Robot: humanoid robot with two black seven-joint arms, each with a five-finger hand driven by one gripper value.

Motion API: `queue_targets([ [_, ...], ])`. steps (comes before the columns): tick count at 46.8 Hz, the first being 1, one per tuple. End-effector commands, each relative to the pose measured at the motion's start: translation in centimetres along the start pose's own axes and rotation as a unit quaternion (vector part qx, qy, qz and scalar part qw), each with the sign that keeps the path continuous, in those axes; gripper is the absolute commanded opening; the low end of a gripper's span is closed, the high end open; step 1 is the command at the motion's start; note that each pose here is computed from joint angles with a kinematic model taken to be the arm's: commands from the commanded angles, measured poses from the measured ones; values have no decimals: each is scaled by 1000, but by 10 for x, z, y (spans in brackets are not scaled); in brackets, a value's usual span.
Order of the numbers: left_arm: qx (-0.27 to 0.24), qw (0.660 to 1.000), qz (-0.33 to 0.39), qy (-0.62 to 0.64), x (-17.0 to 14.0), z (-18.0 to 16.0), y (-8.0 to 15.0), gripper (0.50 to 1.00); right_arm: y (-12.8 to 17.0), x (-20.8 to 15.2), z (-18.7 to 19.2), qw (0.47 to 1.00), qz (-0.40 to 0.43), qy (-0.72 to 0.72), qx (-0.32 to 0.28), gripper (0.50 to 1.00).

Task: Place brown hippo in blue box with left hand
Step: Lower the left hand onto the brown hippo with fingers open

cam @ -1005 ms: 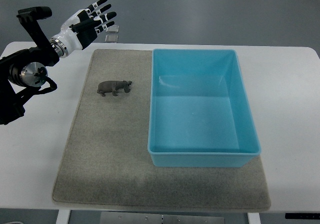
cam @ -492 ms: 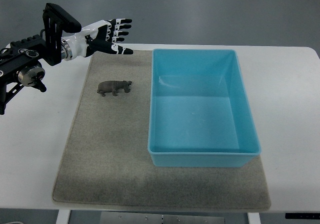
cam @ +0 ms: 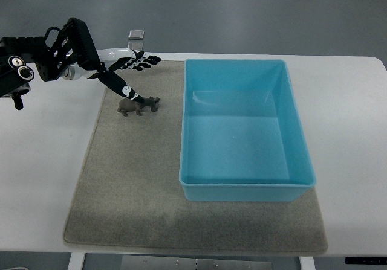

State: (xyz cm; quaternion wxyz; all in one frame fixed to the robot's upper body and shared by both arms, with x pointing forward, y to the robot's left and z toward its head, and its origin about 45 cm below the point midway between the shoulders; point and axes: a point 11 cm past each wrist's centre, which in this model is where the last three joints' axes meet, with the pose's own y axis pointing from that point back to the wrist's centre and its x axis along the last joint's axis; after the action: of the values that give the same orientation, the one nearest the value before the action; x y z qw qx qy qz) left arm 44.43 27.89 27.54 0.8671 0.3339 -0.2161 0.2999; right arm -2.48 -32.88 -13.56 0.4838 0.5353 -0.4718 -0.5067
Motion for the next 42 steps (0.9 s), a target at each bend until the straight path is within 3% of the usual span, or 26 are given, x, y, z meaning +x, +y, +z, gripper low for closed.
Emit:
queue_targets([
  [1,10,999,-13,-39,-3,1,0,999,0,0,0,1000,0,0,0,936],
  [35,76,960,-58,-261,-16,-6,-5,979,0,0,0,1000,0,0,0,936],
  [42,80,960,-57,-264,-22,-7,-12,941,0,0,0,1000,0,0,0,936],
])
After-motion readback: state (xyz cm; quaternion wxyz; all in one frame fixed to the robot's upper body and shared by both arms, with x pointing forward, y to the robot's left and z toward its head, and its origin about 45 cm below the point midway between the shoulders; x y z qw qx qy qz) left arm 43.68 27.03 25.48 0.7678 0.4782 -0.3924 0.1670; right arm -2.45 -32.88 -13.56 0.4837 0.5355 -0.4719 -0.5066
